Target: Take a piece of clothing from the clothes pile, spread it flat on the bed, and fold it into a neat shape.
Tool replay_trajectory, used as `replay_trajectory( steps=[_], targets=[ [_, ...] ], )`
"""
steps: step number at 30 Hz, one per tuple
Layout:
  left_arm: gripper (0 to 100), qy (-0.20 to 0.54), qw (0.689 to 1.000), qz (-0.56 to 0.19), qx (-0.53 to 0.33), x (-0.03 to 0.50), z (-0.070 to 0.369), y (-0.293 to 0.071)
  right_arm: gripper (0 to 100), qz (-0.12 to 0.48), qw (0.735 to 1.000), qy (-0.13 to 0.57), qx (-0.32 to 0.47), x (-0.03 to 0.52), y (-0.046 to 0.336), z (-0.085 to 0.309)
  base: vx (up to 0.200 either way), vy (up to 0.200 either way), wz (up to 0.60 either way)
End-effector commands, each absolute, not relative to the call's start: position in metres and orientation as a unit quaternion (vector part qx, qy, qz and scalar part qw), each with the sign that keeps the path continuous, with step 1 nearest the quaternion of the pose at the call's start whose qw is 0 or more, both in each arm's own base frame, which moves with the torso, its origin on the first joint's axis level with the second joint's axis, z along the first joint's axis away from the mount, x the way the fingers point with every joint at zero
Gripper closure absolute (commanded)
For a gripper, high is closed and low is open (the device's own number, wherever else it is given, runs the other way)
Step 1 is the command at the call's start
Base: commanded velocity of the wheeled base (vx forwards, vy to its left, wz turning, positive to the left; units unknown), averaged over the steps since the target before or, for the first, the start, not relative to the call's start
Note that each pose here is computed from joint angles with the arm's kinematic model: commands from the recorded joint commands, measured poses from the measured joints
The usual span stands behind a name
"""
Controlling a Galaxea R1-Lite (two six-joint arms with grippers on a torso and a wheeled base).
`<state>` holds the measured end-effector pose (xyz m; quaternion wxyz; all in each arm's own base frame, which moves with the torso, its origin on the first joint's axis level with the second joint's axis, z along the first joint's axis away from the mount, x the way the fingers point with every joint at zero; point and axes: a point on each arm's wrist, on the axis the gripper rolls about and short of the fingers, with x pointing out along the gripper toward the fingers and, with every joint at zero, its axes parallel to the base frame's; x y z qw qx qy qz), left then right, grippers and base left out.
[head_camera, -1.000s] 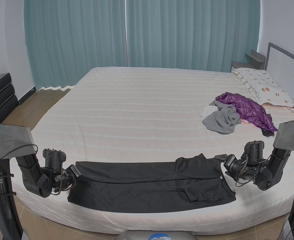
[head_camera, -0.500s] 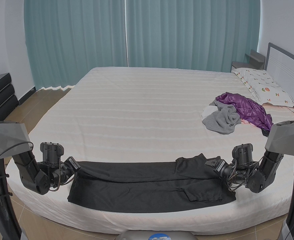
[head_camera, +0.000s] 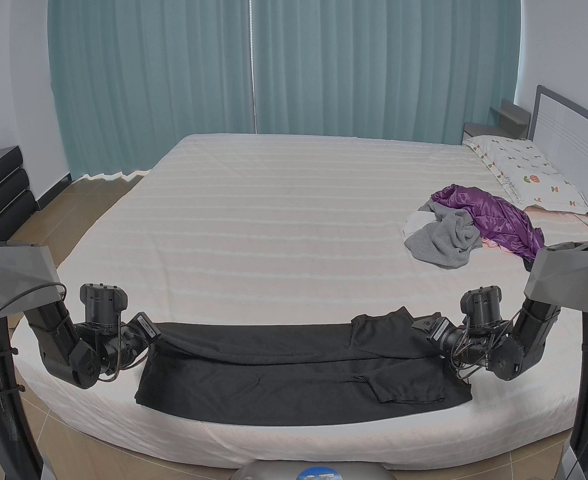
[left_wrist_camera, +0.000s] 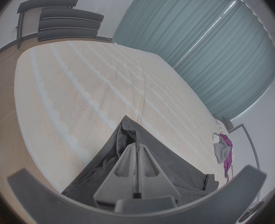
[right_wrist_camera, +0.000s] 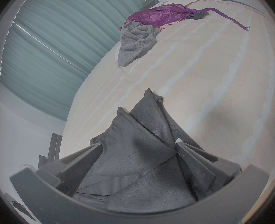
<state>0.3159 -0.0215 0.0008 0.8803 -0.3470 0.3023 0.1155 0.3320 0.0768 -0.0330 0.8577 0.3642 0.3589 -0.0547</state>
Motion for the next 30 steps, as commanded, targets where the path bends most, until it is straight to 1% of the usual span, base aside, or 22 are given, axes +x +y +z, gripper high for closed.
replay_trajectory(
  steps=[1,12,13,30],
  targets=[
    [100,0.301,0.881,0.115,-0.347,0.317,0.001,-0.022,0,-0.057,0.858,0.365,0.357,0.334,0.077,-0.041,0.0,0.0,0.0],
    [100,0.301,0.881,0.115,-0.347,0.317,0.001,-0.022,0,-0.056,0.864,0.366,0.341,0.339,0.075,-0.048,0.0,0.0,0.0],
    [100,0.301,0.881,0.115,-0.347,0.317,0.001,-0.022,100,-0.055,0.865,0.364,0.342,0.34,0.076,-0.048,0.0,0.0,0.0],
    [100,0.292,0.883,0.114,-0.349,0.322,0.004,-0.02,100,-0.049,0.868,0.35,0.347,0.34,0.073,-0.034,0.0,0.0,0.0]
  ],
)
